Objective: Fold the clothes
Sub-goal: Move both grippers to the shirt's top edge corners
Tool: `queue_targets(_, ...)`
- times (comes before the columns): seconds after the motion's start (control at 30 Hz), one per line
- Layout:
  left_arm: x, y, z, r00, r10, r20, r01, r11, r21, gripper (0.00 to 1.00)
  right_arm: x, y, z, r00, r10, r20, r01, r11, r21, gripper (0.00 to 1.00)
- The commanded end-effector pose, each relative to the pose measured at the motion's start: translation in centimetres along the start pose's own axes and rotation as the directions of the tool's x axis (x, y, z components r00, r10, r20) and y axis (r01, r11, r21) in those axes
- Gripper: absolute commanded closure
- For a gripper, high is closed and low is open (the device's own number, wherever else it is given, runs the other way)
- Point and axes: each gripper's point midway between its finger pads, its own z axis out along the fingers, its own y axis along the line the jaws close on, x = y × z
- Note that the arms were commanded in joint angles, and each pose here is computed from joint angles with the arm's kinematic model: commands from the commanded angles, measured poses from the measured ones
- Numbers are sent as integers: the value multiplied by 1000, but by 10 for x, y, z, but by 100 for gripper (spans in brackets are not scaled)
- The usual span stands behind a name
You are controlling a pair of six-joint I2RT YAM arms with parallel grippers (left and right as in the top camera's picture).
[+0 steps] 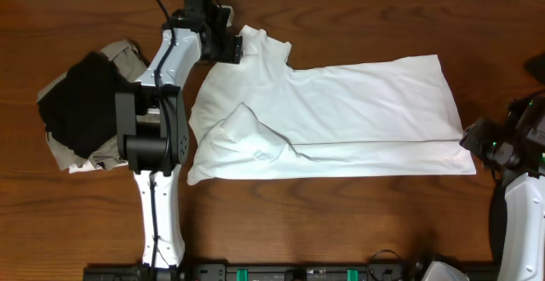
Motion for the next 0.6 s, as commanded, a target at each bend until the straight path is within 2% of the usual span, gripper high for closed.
queue_targets(0.0, -3, -19, 6, 999, 35, 2, -35, 999, 39, 43, -1, 4, 0, 1000, -23, -3, 23, 1000, -12, 48)
queue_targets(0.03, -3, -22, 7, 999, 41, 2, -41, 998, 41, 48, -1, 4, 0, 1000, -23, -3, 23, 1000, -12, 48)
queue_targets(0.07, -3, -25, 7, 999, 45, 0, -45, 998, 43, 61, -1, 4, 0, 1000, -23, -3, 23, 1000, -12, 48)
queue_targets(0.1, -3, -26, 7, 999, 47, -1, -47, 998, 44, 67, -1, 4, 0, 1000, -23, -3, 23, 1000, -11, 48)
queue_targets(0.23, 3, -27, 7, 999, 42, -21, -41, 998, 46, 81, 0, 4, 0, 1000, -22, -8, 22, 1000, -10, 48)
queue_targets(0.27, 5, -26, 7, 999, 39, -30, -38, 998, 44, 89, 0, 4, 0, 1000, -22, -8, 22, 1000, -10, 48)
queue_targets(0.3, 8, -25, 6, 998, 34, -43, -32, 999, 42, 92, 0, 4, 0, 1000, -22, -7, 22, 1000, -11, 48)
queue_targets(0.43, 16, -22, -1, 997, 17, -80, -14, 999, 40, 94, -8, 6, 0, 999, -27, 26, 28, 999, -18, 51)
queue_targets(0.57, 14, -24, -18, 996, 9, -83, -6, 999, 38, 94, -26, 30, -1, 989, -107, 105, 118, 987, -107, 68)
